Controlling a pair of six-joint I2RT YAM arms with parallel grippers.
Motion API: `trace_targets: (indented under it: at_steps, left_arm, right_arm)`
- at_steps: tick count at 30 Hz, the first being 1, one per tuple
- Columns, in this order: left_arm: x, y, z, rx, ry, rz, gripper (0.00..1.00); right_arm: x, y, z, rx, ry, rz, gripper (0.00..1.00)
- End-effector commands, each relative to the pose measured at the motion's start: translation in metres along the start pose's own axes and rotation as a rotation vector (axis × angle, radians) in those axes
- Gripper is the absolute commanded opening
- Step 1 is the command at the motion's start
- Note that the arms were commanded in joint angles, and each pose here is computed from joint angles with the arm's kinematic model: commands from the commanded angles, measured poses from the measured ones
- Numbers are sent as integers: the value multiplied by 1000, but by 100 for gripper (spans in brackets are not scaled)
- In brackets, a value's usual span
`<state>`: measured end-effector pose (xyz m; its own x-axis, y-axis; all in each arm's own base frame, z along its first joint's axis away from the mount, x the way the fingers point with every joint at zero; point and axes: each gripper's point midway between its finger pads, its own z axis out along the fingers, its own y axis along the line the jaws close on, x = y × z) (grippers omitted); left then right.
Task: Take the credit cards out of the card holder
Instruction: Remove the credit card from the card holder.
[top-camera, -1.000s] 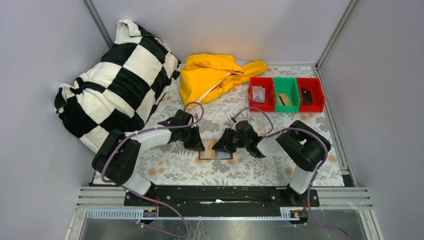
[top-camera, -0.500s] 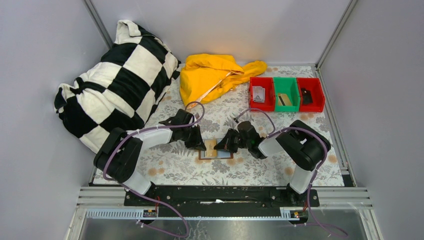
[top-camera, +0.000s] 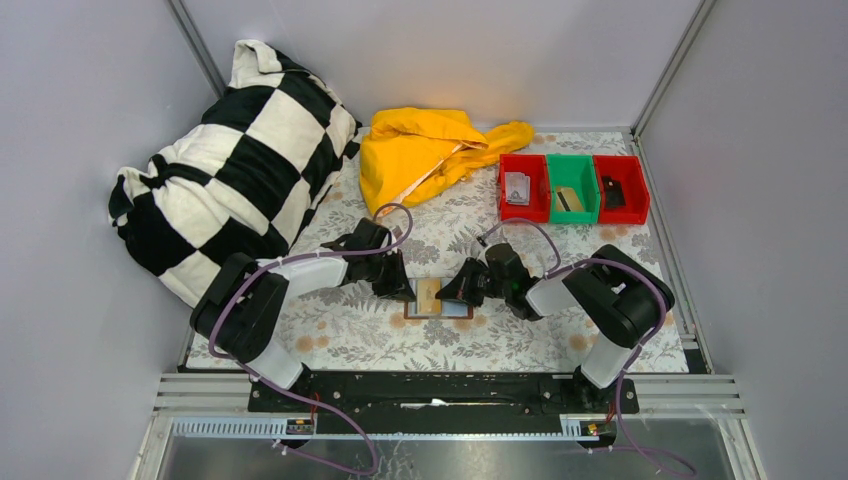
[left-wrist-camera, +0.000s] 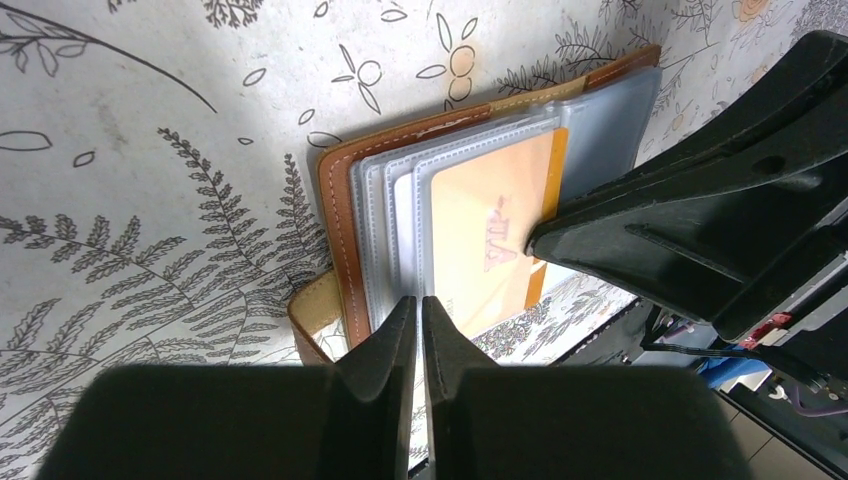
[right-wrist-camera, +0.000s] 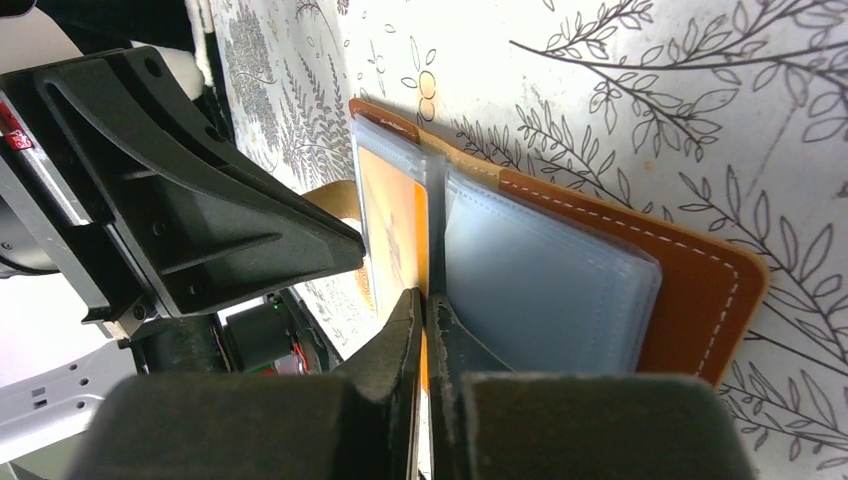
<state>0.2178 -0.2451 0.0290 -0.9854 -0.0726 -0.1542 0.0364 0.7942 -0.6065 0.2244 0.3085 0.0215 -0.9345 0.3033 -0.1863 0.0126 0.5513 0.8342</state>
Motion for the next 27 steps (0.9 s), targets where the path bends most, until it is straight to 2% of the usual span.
trace_targets:
  at_steps: [1, 12, 14, 17, 27]
  left_arm:
    - [-1, 16, 5, -65, -7, 10, 10]
    - [-6, 4, -1, -33, -17, 25, 9]
    - [-10, -7, -7, -3, -35, 36, 9]
    - [-18, -25, -16, 46, -68, 60, 9]
    - [-24, -51, -13, 147, -98, 90, 11]
  right_arm:
    - [-6, -5, -7, 10, -19, -22, 6]
    - [-7, -7, -9, 3, -15, -16, 9]
    - [-7, -7, -8, 2, -14, -17, 19]
    - [-7, -8, -9, 6, -16, -13, 25]
    - [-11, -9, -10, 3, -23, -10, 24]
